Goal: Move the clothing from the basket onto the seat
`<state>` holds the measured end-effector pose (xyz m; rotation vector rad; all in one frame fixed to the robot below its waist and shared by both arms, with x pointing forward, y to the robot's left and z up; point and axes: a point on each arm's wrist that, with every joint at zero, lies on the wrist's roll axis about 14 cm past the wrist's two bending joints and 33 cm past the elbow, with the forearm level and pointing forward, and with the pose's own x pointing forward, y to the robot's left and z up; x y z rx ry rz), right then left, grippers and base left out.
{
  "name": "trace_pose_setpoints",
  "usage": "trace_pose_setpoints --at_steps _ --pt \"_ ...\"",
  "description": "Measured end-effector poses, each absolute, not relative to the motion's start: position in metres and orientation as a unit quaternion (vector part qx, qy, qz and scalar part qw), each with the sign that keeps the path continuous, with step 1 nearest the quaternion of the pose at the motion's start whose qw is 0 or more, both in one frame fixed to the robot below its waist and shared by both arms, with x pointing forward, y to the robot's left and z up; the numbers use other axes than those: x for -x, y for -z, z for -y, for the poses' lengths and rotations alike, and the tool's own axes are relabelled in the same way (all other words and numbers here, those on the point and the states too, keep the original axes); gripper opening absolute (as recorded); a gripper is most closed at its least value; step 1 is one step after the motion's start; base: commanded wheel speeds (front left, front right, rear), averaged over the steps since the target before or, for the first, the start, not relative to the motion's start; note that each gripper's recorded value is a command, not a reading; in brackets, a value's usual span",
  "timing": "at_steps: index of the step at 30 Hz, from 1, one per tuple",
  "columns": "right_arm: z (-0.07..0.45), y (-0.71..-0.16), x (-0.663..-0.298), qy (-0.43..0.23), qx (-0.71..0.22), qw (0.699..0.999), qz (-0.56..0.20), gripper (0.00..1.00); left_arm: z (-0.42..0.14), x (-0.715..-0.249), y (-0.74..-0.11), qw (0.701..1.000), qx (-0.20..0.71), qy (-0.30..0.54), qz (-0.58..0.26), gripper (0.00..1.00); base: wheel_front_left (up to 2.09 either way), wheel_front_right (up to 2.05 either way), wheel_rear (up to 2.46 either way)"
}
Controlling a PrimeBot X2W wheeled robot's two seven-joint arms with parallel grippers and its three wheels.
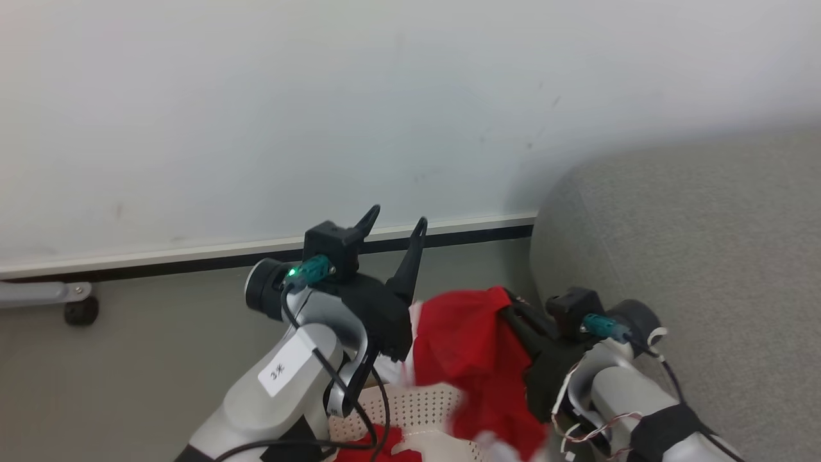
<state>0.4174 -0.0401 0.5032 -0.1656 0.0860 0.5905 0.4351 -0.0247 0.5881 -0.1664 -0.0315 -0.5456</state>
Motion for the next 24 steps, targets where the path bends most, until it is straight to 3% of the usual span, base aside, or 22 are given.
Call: trace_pose_setpoints --at_steps 9,24 --pt "0.106 -0.522 -0.417 -0.225 0.092 0.970 -0.016 0.00 0.042 -0.417 -0.551 0.951 0.098 0.293 -0.025 1.00 0.00 0.00 0.00" --pt "0.200 -0.565 -0.378 -0.125 0.125 0.983 0.049 0.00 0.093 -0.362 -0.506 0.918 0.091 0.377 -0.078 1.00 0.00 0.00 0.00"
